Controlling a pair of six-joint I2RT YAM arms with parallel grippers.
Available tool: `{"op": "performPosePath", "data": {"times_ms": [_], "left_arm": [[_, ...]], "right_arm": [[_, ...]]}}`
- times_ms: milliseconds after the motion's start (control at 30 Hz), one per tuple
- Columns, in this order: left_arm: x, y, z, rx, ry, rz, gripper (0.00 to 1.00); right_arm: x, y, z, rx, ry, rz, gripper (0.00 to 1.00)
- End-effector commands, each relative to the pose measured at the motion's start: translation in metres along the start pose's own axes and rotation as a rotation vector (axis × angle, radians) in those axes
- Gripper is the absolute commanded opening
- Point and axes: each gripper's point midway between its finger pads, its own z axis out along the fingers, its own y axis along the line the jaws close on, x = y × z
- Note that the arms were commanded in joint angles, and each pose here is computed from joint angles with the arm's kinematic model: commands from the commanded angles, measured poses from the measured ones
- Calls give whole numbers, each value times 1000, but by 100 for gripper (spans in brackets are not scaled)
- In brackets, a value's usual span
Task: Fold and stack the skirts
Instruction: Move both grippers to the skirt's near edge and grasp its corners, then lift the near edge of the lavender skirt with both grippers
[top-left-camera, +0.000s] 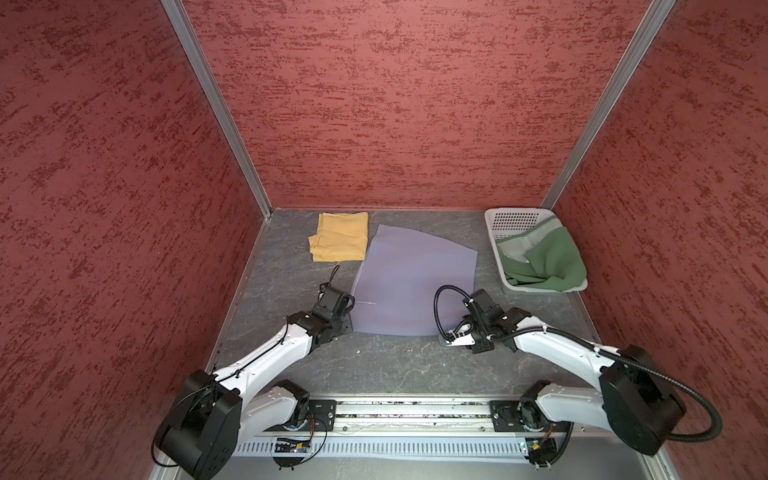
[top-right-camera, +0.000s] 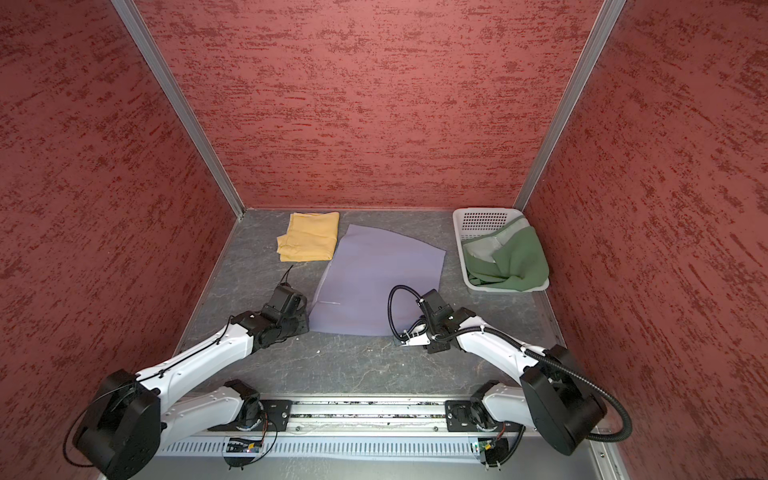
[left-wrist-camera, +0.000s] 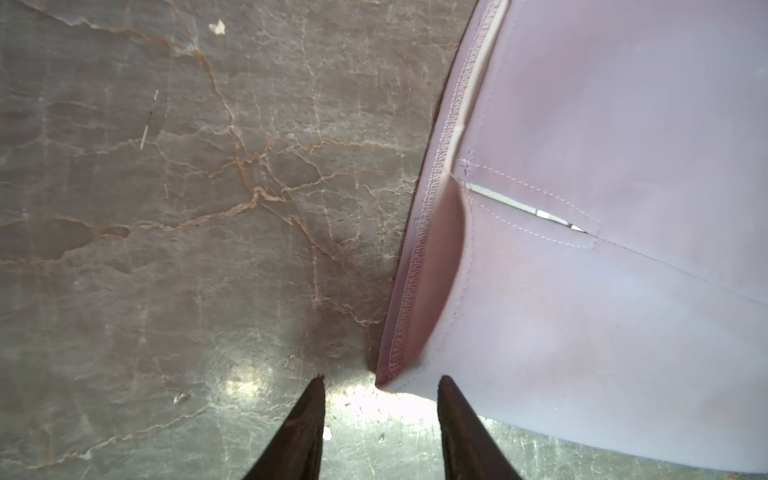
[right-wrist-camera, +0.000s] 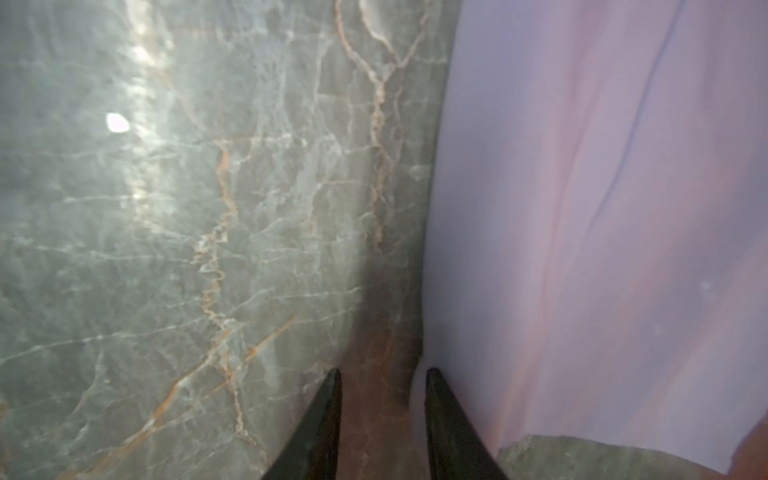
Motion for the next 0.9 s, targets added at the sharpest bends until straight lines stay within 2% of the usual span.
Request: {"op": "performPosePath", "data": {"times_ms": [0,567,700,867], "left_arm": [[-3,2,-2,-7,-26,18,46],[-3,-4,-5,1,-27,55,48],[0,-4,-4,-10,-7,52,51],[7,-5,1,2,20,21,64]], "right_arm": [[6,-10,-1,48,11,25,36],[13,-14,19,8,26,66,34],[18,-10,25,-33,40,79,27],[19,-7,28,-58,43,83,17]]}}
